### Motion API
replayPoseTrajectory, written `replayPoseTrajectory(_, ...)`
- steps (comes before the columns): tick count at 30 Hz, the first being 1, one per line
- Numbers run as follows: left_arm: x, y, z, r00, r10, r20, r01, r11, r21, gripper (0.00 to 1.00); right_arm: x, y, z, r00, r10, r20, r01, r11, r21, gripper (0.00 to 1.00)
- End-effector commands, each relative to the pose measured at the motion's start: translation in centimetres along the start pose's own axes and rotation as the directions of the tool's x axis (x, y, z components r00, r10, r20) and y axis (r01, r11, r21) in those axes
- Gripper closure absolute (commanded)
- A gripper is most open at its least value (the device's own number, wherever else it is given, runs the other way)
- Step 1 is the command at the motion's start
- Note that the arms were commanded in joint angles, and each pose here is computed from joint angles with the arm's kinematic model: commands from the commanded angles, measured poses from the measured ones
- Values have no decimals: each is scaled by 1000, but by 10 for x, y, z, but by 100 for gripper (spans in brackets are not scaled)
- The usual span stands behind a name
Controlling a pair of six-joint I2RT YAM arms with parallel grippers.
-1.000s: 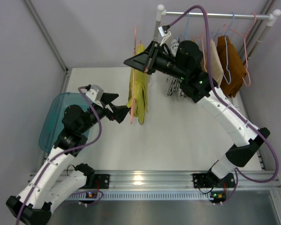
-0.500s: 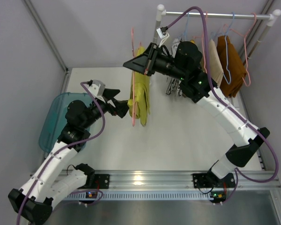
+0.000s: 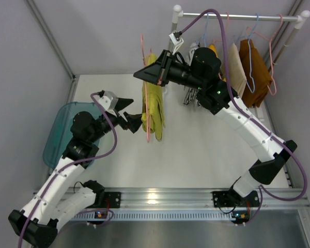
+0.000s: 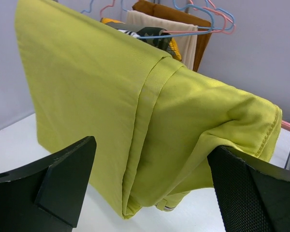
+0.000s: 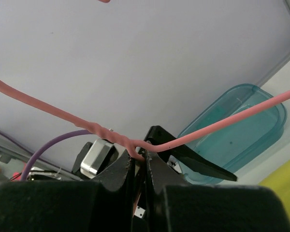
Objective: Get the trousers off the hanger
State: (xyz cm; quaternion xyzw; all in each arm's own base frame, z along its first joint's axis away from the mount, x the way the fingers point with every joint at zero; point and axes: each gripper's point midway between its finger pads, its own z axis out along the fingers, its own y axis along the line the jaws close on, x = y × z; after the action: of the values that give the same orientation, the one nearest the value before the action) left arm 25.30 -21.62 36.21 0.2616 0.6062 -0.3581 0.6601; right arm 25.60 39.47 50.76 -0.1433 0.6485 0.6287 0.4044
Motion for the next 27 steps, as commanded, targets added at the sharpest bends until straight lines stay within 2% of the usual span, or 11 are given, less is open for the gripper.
replayPoseTrajectory(1, -29, 3, -19, 995, 57, 79, -51, 995, -82, 1, -54, 68, -26, 966, -140, 216, 167, 979, -114, 100)
replayPoseTrajectory(5, -23, 3, -40, 998, 48, 51, -41, 990, -131, 1, -59, 51, -24, 965, -111, 239, 121, 992, -27, 100)
replayPoseTrajectory(11, -8, -21, -58, 999, 34, -23, -35, 999, -37, 1, -65, 37, -18, 963, -67, 261, 59, 997, 39, 100)
replayPoseTrajectory(16, 1, -24, -62, 998, 42, -52, -43, 999, -22, 1, -71, 39, -15, 958, -61, 279, 52, 998, 39, 100)
replayPoseTrajectory(23, 4, -17, -48, 999, -43, -17, 42, 998, -42, 1, -78, 44, -9, 954, -50, 295, 45, 999, 26, 100)
replayPoseTrajectory(27, -11, -9, -38, 998, -38, 48, 41, 997, -70, 1, -73, 44, -5, 957, -42, 286, 36, 999, 24, 100)
